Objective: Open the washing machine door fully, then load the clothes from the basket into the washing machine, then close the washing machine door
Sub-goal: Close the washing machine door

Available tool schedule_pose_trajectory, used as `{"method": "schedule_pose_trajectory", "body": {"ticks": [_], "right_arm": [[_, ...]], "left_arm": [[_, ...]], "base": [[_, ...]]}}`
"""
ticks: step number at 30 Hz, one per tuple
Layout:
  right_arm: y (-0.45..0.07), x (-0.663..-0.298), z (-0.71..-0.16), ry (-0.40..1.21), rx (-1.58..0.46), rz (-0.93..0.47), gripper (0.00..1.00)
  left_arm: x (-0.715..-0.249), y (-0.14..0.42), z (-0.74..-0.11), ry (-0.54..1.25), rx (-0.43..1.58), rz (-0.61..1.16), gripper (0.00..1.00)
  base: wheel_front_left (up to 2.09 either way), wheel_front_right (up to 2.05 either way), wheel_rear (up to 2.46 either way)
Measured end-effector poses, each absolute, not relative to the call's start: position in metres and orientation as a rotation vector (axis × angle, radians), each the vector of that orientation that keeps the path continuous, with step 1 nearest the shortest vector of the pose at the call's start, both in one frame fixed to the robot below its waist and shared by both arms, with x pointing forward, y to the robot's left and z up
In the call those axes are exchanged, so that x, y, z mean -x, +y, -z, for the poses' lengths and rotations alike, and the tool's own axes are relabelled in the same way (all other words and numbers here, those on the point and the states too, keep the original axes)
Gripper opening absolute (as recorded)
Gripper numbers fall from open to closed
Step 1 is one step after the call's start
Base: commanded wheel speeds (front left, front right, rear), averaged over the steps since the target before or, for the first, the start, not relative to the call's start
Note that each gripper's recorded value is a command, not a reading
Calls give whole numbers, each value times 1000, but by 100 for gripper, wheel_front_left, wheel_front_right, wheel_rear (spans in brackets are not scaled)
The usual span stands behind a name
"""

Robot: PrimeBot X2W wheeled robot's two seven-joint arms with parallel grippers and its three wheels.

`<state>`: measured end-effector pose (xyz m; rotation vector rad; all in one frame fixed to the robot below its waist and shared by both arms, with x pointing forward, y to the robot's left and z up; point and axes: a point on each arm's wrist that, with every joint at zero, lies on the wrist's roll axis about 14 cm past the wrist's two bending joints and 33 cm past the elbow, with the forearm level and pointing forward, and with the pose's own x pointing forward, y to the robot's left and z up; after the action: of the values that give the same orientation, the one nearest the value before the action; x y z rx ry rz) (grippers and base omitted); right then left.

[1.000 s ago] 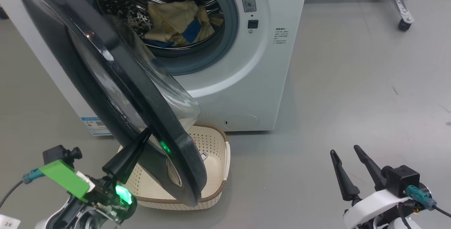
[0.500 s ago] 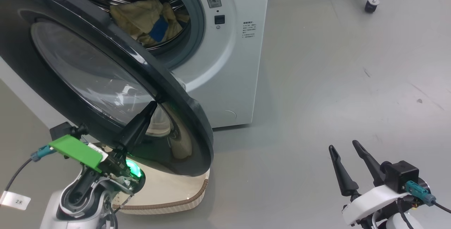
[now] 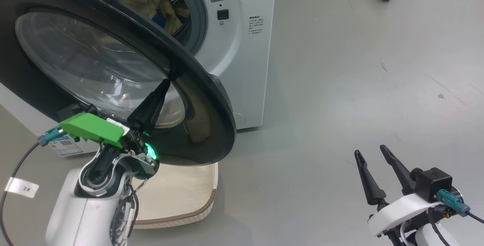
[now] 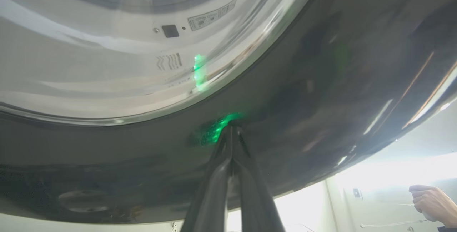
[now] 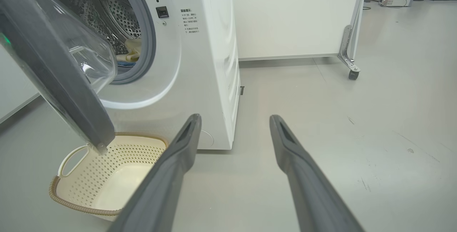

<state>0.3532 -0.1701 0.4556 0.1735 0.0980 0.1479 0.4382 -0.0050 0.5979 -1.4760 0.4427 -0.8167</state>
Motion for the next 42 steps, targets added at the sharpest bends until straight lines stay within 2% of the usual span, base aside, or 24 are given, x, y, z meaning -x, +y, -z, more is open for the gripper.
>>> {"method": "schedule_pose_trajectory", "body": {"ticks": [12, 23, 42], "right_arm": [[-173, -351, -457, 95, -171, -136, 100], [-184, -351, -460, 83, -168, -104, 100], [-172, -357, -467, 62, -168, -146, 100]], "left_arm": [[-463, -21, -591, 450, 1482, 745, 0], [-463, -35, -590, 480, 1466, 749, 0], [-455, -26, -600, 442, 1464, 738, 0]], "base": [[0, 0, 0], [0, 0, 0], [0, 0, 0]]}}
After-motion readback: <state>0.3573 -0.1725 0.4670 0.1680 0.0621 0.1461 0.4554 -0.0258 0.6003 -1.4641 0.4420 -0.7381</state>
